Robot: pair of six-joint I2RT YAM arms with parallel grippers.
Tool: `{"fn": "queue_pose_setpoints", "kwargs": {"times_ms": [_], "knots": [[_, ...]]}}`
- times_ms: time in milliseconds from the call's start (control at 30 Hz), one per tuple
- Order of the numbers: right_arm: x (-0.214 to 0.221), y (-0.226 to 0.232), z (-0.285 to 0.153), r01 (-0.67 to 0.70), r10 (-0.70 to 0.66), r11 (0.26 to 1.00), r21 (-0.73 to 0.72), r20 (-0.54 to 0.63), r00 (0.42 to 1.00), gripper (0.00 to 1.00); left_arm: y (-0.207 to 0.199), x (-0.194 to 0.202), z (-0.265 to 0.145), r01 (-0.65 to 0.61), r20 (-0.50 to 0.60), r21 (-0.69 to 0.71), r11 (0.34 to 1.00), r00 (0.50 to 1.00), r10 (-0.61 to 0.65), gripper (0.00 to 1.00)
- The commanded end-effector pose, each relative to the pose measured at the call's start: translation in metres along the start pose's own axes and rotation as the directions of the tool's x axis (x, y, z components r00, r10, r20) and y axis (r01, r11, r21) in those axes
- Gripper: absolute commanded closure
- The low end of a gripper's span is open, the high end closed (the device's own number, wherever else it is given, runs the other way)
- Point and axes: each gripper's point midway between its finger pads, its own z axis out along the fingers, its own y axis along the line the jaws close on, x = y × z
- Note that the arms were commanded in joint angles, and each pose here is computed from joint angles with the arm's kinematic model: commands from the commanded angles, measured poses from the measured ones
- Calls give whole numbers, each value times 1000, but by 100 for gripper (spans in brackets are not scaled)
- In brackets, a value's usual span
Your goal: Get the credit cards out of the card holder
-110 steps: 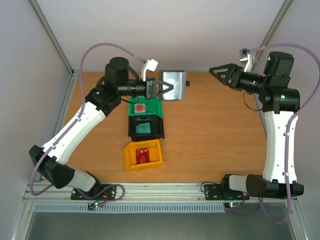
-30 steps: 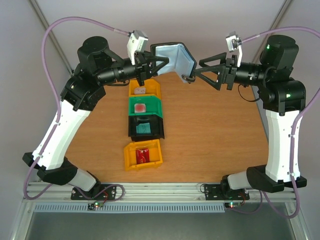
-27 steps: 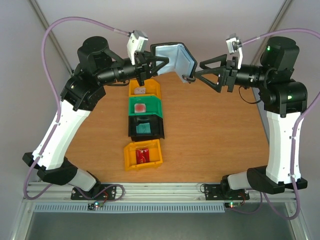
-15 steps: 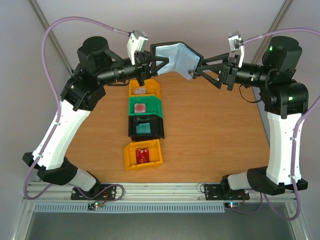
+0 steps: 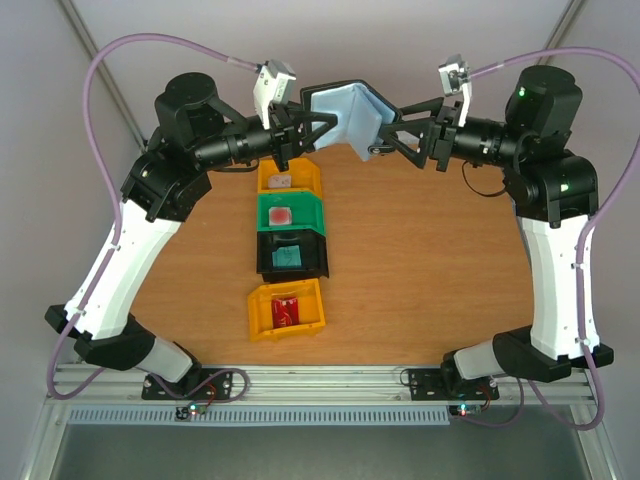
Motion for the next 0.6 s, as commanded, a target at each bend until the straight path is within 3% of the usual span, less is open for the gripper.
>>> {"fn": "queue_pose_setpoints", "kwargs": {"times_ms": [0,200,567], "knots": [[5,1,10,8,-9,1000,-9,-18,1000,37,-8,-15,-3,-31,52,17,999,998,30,100],[15,10,7,-18,17,1000,-17,-53,998,25,3,-12,-4,-18,34,-40,999,999,20,100],[22,15,1,8,-8,1000,2,-79,997,23,4,-10,-3,-21,28,-46,999,999,22,100]]}}
